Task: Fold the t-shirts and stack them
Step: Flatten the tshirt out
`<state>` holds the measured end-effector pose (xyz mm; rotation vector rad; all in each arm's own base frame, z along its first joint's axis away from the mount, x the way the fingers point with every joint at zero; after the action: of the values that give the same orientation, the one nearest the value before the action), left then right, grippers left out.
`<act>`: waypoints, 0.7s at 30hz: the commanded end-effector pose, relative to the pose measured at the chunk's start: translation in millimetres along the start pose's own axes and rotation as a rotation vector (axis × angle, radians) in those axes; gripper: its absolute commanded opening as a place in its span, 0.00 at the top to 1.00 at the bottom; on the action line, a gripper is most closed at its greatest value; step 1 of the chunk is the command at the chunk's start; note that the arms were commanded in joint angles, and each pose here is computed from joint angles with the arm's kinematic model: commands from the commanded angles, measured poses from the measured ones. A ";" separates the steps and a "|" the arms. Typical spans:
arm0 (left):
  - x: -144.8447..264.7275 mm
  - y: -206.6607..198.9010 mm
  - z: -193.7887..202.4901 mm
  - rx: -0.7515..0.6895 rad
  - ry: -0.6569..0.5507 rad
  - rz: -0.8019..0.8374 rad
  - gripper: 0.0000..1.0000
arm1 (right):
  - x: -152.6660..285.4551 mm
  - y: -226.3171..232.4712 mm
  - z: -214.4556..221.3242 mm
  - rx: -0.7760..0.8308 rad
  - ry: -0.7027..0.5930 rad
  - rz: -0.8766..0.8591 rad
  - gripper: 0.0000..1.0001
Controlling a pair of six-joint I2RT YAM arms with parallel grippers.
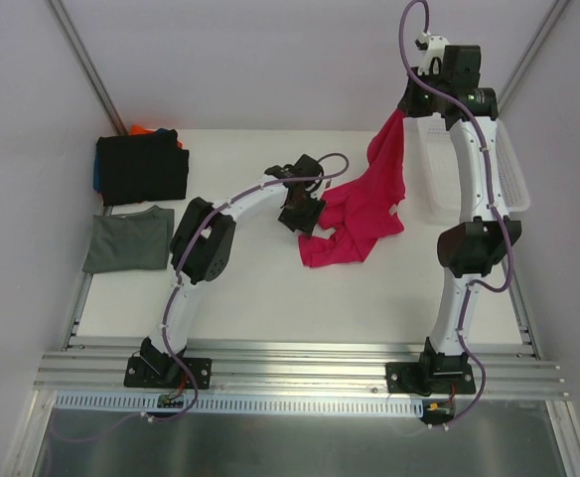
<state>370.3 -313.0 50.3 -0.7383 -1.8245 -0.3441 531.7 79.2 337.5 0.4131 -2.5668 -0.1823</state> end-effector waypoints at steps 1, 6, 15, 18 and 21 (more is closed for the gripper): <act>3.7 8.2 -16.0 0.018 -0.039 -0.018 0.48 | 15.6 5.2 -24.6 -0.001 -0.080 -0.018 0.99; -5.4 8.7 -19.2 0.024 -0.037 -0.011 0.50 | 17.7 4.3 -24.2 0.002 -0.080 -0.010 0.99; -10.1 12.8 -31.1 0.026 -0.064 -0.010 0.57 | 21.2 2.5 -19.9 0.008 -0.066 0.001 0.99; -9.0 14.0 -31.3 0.026 -0.067 -0.013 0.61 | 21.9 3.0 -21.0 0.005 -0.071 0.000 1.00; -9.2 15.0 -30.1 0.025 -0.064 -0.020 0.74 | 21.0 3.8 -20.8 0.004 -0.070 -0.003 0.99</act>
<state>395.2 -319.9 42.6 -0.7262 -1.8583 -0.3202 532.0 78.2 336.3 0.4108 -2.5647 -0.1828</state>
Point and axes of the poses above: each gripper's point midway between its finger pads, its own x axis back along the fingers, its own y axis along the line the jaws close on, z = x × y, the point moved 2 cm from there along x, back along the fingers, and after that the axes turned 7 degrees about -x, right-handed, at the moved point
